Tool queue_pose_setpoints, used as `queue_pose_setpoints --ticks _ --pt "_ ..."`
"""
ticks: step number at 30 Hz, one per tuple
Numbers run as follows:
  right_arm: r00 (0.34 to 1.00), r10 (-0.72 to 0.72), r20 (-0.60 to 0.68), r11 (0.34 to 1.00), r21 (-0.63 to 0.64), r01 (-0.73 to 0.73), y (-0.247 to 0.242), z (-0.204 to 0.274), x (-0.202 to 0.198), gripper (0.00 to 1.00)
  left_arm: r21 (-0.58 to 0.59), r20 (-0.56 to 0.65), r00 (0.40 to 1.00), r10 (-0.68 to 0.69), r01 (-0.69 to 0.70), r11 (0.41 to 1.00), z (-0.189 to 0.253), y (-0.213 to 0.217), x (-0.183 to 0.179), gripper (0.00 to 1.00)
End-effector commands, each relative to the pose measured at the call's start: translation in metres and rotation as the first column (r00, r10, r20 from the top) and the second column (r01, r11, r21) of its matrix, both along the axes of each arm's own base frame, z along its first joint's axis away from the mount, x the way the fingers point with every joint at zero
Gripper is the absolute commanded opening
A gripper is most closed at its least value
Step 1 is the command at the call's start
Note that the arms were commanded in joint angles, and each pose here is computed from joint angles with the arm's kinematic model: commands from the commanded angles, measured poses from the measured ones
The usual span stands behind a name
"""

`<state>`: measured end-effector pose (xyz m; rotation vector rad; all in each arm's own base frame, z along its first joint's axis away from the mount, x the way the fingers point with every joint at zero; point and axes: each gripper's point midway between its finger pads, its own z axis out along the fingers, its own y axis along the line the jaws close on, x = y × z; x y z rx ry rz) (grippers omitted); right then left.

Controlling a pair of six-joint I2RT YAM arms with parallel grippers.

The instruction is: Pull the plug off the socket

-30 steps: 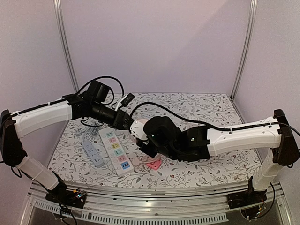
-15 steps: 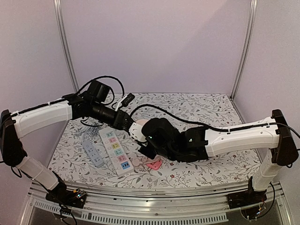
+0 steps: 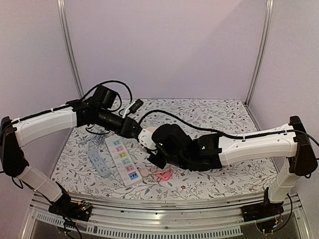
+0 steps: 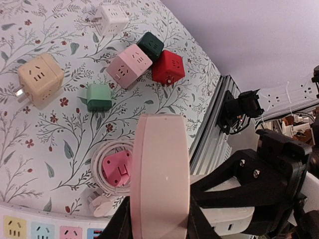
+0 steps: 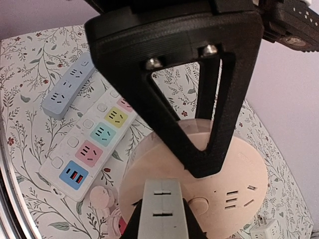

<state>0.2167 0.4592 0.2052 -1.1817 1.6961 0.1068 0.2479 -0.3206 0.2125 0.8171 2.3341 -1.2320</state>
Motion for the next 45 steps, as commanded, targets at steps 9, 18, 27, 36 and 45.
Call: queue_pose_setpoints --ticks 9,18,27,36,45 --pt "0.983 0.004 -0.185 0.972 0.231 0.039 -0.025 0.016 0.022 0.00 -0.058 0.054 0.988 -0.144 0.147 0.987 0.022 -0.022 -0.028 0.00" --pt "0.986 0.026 -0.163 0.976 0.219 0.011 -0.021 0.018 0.013 0.00 -0.024 0.056 0.991 -0.123 0.124 0.992 0.016 -0.020 -0.023 0.00" --pt "0.998 -0.062 0.023 0.996 0.072 0.060 -0.010 0.018 0.003 0.00 0.001 0.029 0.996 -0.088 0.088 0.996 0.009 -0.014 -0.013 0.00" --pt "0.983 -0.112 0.145 0.993 -0.030 0.117 0.002 0.010 -0.002 0.00 0.002 0.005 0.999 -0.040 0.039 0.999 0.006 -0.004 0.001 0.00" --pt "0.990 -0.120 0.077 0.992 0.041 0.117 -0.006 0.015 0.002 0.00 -0.018 0.003 0.998 -0.062 0.062 0.998 0.010 -0.006 -0.002 0.00"
